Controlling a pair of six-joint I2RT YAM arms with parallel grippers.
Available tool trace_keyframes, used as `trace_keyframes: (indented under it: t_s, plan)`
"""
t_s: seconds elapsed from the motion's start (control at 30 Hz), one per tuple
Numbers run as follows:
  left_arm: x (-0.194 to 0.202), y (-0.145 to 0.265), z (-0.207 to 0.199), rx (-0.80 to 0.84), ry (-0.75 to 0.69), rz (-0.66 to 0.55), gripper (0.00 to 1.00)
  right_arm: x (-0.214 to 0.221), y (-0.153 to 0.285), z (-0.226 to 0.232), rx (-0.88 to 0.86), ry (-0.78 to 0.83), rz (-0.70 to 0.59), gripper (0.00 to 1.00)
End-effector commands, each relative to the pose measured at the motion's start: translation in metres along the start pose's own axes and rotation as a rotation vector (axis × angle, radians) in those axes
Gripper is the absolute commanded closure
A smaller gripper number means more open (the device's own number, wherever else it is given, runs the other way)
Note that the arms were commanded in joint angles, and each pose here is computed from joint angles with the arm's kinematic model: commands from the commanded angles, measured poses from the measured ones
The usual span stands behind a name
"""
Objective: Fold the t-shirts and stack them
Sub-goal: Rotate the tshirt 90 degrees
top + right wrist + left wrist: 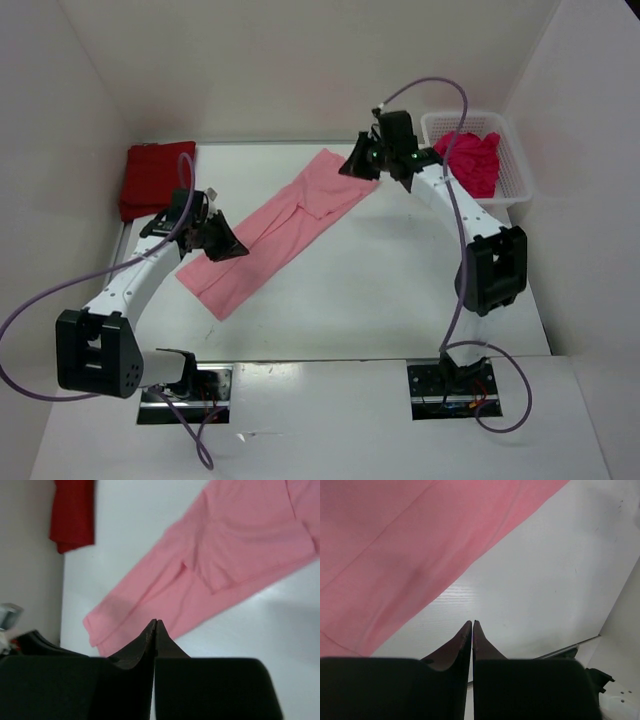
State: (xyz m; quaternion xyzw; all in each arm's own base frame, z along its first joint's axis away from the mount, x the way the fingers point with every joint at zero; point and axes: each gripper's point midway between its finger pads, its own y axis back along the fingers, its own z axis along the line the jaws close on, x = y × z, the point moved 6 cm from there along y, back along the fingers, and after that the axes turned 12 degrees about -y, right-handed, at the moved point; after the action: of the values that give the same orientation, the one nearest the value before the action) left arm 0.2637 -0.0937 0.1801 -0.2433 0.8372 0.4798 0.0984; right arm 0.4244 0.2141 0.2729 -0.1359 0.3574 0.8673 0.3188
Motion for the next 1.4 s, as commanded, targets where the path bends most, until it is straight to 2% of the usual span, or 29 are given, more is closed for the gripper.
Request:
trace_keyframes:
  t_s: [0.0, 0.1, 0.2, 0.23, 0.37, 0.43, 0.47, 0.53, 0.57, 0.67, 0.8, 0.87, 0.9, 0.97, 1.0, 1.07, 1.1, 1.2, 1.27, 1.3, 1.37]
  plan:
    - [-0.01, 0.014, -0.003, -0.005, -0.055, -0.064, 0.94, 0.06, -0.026, -0.05, 0.072, -0.025, 0.122, 1.0]
    - [-0.019, 0.023, -0.008, -0.009, -0.082, -0.114, 0.96, 0.111, -0.031, -0.044, 0.032, -0.053, 0.222, 1.0]
    - [-0.019, 0.026, -0.006, -0.014, -0.093, -0.119, 0.96, 0.16, -0.036, -0.023, -0.053, -0.072, 0.329, 0.77]
    - [-0.017, 0.024, -0.004, -0.017, -0.09, -0.111, 0.96, 0.168, -0.041, -0.026, -0.044, -0.086, 0.336, 0.66]
    - [-0.009, 0.019, 0.002, -0.007, -0.075, -0.082, 0.91, 0.182, -0.058, -0.048, -0.002, -0.149, 0.333, 0.53]
    - [-0.009, 0.019, 0.002, -0.007, -0.075, -0.082, 0.89, 0.17, -0.063, -0.064, 0.053, -0.173, 0.287, 0.53]
    - [-0.007, 0.02, 0.002, -0.007, -0.075, -0.082, 0.87, 0.16, -0.065, -0.067, 0.07, -0.176, 0.245, 0.66]
    - [-0.004, 0.018, 0.004, -0.011, -0.072, -0.074, 0.87, 0.138, -0.071, -0.085, 0.118, -0.204, 0.176, 0.82]
    - [-0.004, 0.02, 0.003, -0.007, -0.075, -0.082, 0.87, 0.129, -0.074, -0.097, 0.167, -0.203, 0.133, 1.0]
    - [0.002, 0.023, 0.005, -0.01, -0.073, -0.077, 0.87, 0.096, -0.083, -0.127, 0.294, -0.224, 0.05, 1.0]
    - [0.007, 0.025, 0.006, -0.013, -0.07, -0.069, 0.87, 0.056, -0.095, -0.149, 0.375, -0.238, -0.029, 1.0]
    - [0.007, 0.025, 0.006, -0.013, -0.07, -0.069, 0.87, 0.056, -0.105, -0.168, 0.432, -0.263, 0.0, 1.0]
    - [0.007, 0.028, 0.005, -0.009, -0.073, -0.078, 0.87, 0.041, -0.11, -0.164, 0.412, -0.254, -0.025, 1.0]
    - [0.007, 0.028, 0.005, -0.009, -0.064, -0.078, 0.87, 0.05, -0.126, -0.182, 0.478, -0.253, 0.024, 1.0]
    - [0.007, 0.028, 0.004, 0.0, -0.065, -0.075, 0.87, 0.037, -0.135, -0.173, 0.445, -0.237, 0.019, 1.0]
    - [0.008, 0.028, 0.003, 0.008, -0.065, -0.071, 0.86, 0.048, -0.155, -0.187, 0.465, -0.249, 0.095, 1.0]
    - [0.008, 0.028, 0.003, 0.008, -0.065, -0.071, 0.86, 0.032, -0.163, -0.166, 0.386, -0.246, 0.091, 1.0]
    - [0.006, 0.026, 0.001, 0.017, -0.063, -0.061, 0.85, 0.008, -0.179, -0.142, 0.293, -0.235, 0.08, 0.98]
    - [0.0, 0.028, -0.002, 0.021, -0.067, -0.07, 0.85, -0.018, -0.172, -0.112, 0.231, -0.205, 0.043, 0.93]
    - [-0.005, 0.027, -0.005, 0.033, -0.071, -0.075, 0.83, -0.023, -0.168, -0.107, 0.224, -0.189, 0.038, 0.9]
    - [-0.006, 0.026, -0.008, 0.037, -0.078, -0.071, 0.82, -0.024, -0.157, -0.103, 0.236, -0.174, 0.035, 0.76]
